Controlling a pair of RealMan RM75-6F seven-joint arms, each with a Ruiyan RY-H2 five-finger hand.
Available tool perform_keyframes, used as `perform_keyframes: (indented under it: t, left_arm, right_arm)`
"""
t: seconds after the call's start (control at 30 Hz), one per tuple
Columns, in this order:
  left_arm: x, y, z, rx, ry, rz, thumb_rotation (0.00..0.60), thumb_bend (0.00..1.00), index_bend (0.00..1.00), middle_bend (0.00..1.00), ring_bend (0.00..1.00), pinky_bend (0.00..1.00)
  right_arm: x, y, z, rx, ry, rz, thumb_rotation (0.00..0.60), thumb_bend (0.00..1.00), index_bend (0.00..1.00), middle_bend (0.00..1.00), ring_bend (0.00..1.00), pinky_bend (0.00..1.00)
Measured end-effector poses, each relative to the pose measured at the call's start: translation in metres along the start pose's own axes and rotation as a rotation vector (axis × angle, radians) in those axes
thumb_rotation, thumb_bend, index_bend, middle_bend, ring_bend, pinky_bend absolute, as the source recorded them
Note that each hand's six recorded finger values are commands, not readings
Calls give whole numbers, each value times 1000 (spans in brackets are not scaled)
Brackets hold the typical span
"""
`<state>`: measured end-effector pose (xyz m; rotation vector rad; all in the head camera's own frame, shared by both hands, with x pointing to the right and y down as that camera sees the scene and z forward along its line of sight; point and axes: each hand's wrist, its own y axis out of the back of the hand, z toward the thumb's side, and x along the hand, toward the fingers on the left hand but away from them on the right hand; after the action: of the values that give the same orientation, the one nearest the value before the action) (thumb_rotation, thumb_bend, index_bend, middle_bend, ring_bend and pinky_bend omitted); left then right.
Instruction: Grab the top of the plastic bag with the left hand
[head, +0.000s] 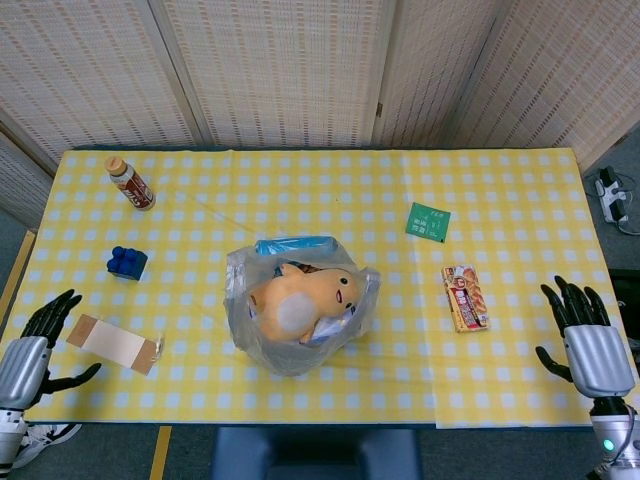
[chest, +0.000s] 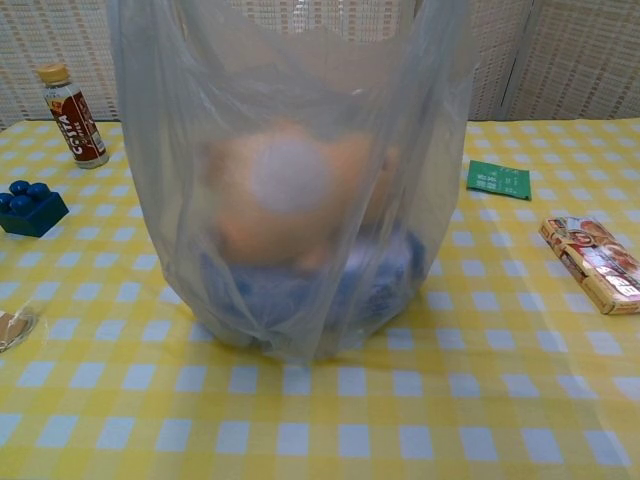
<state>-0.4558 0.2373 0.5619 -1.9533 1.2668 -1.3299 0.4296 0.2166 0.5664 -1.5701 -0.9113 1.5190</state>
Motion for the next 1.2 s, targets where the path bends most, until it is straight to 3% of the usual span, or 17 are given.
perform_keyframes:
  t: [0.27, 0.4, 0.47, 0.67, 0.8, 0.97, 1.2]
  left_arm:
    - [1, 12, 24, -539, -160, -129, 600, 197, 47, 64, 4, 61]
    - [7, 21, 46, -781, -260, -265, 600, 193, 48, 64, 0, 18]
    - [12, 24, 57, -842, -301, -324, 600, 193, 61, 64, 0, 15]
    - [29, 30, 83, -892, -386, -417, 600, 178, 74, 64, 0, 0]
    - [40, 29, 92, -935, -387, -449, 600, 156, 100, 64, 0, 0]
    - [53, 21, 101, -922, -378, -480, 600, 153, 100, 64, 0, 0]
    - [67, 13, 122, -998, -408, -533, 600, 155, 124, 77, 0, 0]
  right_arm:
    - [3, 2, 3, -37, 37, 17, 600, 291, 0, 0, 0, 0]
    - [4, 1, 5, -48, 69, 35, 600, 290, 0, 0, 0, 0]
    - [3, -2, 6, -46, 79, 50, 600, 291, 0, 0, 0, 0]
    - [0, -5, 9, -46, 105, 54, 600, 291, 0, 0, 0, 0]
    - [-1, -7, 10, -47, 107, 59, 600, 291, 0, 0, 0, 0]
    - [-4, -8, 7, -48, 87, 61, 600, 291, 0, 0, 0, 0]
    - [-2, -5, 6, -71, 89, 67, 600, 291, 0, 0, 0, 0]
